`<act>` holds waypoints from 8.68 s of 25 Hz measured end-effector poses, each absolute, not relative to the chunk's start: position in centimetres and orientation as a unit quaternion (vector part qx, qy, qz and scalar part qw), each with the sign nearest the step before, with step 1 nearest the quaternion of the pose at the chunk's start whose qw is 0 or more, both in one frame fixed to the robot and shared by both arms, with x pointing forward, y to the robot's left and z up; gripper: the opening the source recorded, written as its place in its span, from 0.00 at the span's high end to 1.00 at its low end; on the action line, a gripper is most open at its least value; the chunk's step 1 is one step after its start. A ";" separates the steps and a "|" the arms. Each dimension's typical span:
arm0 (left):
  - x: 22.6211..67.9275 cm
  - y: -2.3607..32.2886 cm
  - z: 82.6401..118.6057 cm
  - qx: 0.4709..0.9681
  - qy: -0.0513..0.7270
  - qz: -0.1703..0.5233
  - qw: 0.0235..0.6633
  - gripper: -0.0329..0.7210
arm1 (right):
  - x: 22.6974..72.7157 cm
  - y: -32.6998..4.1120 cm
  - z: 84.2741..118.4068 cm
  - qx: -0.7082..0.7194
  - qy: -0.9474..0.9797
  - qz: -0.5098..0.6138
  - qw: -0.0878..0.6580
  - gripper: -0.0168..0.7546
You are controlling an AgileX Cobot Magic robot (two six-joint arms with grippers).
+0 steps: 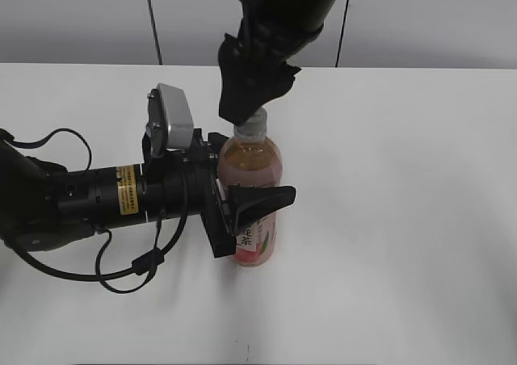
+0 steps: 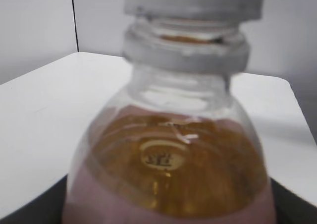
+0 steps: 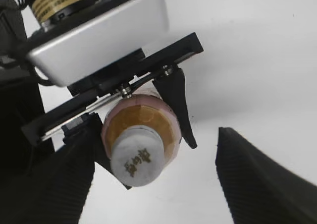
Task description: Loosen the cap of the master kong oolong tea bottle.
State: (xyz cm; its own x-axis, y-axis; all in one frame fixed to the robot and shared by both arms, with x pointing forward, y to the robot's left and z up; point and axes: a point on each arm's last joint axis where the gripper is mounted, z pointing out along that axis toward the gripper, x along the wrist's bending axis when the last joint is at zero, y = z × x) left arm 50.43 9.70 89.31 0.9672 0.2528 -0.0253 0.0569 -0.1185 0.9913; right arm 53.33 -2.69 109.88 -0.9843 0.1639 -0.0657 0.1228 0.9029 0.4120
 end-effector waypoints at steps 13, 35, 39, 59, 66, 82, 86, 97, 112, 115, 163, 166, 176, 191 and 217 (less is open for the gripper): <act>50.4 9.7 89.3 0.744 0.104 0.075 0.656 0.36 | 53.4 -2.8 109.8 0.302 0.930 0.209 0.005 0.23; 50.4 9.7 89.3 0.744 0.104 0.075 0.656 0.36 | 53.0 -3.0 108.2 0.362 0.913 0.184 -0.024 0.47; 50.4 9.7 89.3 0.744 0.104 0.075 0.656 0.36 | 52.9 -2.9 108.2 0.351 0.917 0.188 -0.030 0.62; 50.4 9.7 89.3 0.744 0.103 0.075 0.656 0.36 | 52.9 -2.9 108.2 0.096 0.977 0.191 0.020 0.62; 50.4 9.7 89.3 0.745 0.102 0.074 0.655 0.36 | 52.9 -2.9 108.2 -0.082 0.978 0.184 0.053 0.62; 50.4 9.7 89.3 0.745 0.101 0.074 0.656 0.36 | 52.8 -2.9 108.5 -0.475 0.857 0.154 0.125 0.62; 50.4 9.7 89.3 0.744 0.103 0.074 0.656 0.36 | 52.8 -2.8 108.5 -0.536 0.820 0.145 0.137 0.62; 50.4 9.7 89.3 0.744 0.104 0.074 0.656 0.36 | 52.7 -2.8 108.5 -0.597 0.777 0.135 0.148 0.63; 50.4 9.7 89.3 0.744 0.104 0.074 0.656 0.36 | 51.9 -3.5 110.6 -0.553 0.802 0.150 0.165 0.63; 50.4 9.7 89.3 0.744 0.104 0.074 0.656 0.36 | 51.6 -3.8 111.3 -0.480 0.848 0.160 0.161 0.63; 50.5 9.7 89.3 0.743 0.109 0.076 0.656 0.36 | 54.8 -23.1 89.3 0.506 0.862 0.012 0.005 0.60; 50.5 9.7 89.3 0.743 0.109 0.076 0.656 0.36 | 54.9 -23.1 89.1 0.512 0.859 0.014 0.006 0.49; 50.5 9.7 89.3 0.743 0.109 0.076 0.656 0.36 | 53.4 -23.3 93.5 0.583 0.813 0.016 -0.003 0.25; 50.5 9.7 89.3 0.743 0.110 0.077 0.655 0.36 | 39.0 -25.4 105.4 0.560 0.810 0.161 0.058 0.25; 50.5 9.7 89.3 0.745 0.109 0.079 0.653 0.31 | 25.0 -28.2 105.3 0.483 0.754 0.368 0.253 0.29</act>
